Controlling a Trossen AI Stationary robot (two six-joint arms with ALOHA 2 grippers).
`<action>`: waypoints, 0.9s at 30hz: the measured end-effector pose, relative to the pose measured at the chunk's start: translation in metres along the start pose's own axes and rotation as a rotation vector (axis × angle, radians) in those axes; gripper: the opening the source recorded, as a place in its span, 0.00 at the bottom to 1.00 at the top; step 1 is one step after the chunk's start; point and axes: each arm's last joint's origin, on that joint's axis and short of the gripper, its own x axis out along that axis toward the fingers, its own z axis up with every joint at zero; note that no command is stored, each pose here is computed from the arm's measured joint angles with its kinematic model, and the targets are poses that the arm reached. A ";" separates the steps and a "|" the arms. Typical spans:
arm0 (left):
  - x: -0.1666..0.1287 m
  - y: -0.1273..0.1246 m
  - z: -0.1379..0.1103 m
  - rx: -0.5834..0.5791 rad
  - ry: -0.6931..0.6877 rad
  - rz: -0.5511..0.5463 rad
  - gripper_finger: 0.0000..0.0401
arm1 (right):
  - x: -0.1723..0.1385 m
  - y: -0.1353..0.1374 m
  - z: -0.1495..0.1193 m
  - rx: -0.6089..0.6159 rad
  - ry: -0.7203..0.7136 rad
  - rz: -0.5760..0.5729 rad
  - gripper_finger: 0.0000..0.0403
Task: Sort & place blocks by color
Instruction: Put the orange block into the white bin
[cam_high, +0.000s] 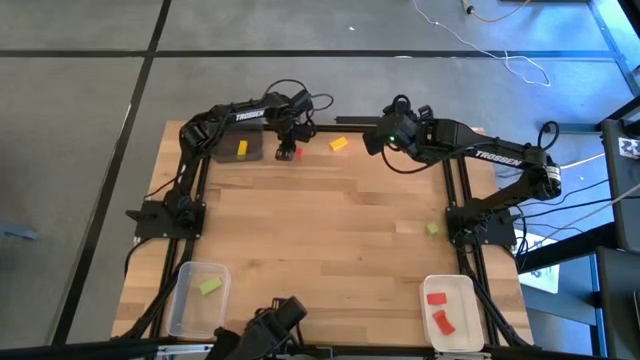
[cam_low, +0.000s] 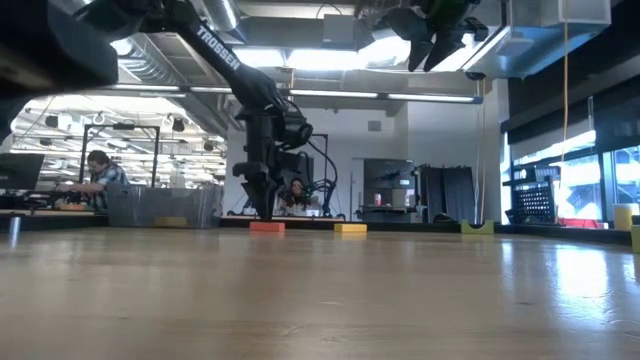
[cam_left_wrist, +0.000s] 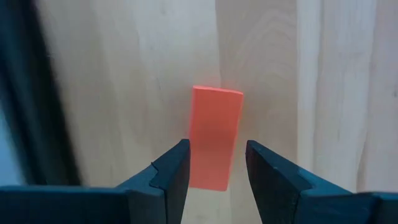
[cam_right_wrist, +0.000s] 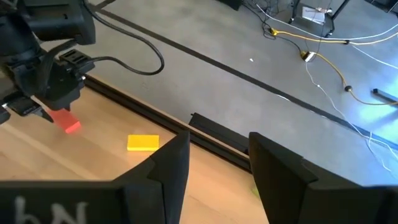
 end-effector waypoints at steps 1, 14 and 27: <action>0.003 0.000 0.000 -0.001 0.007 -0.003 0.37 | 0.000 0.000 0.000 -0.001 0.000 0.000 0.41; 0.020 0.004 -0.002 0.001 0.052 0.017 0.37 | 0.000 0.000 0.000 -0.004 0.001 0.001 0.41; 0.024 -0.002 0.001 -0.003 0.090 0.009 0.12 | 0.000 0.000 0.000 -0.005 0.002 -0.001 0.41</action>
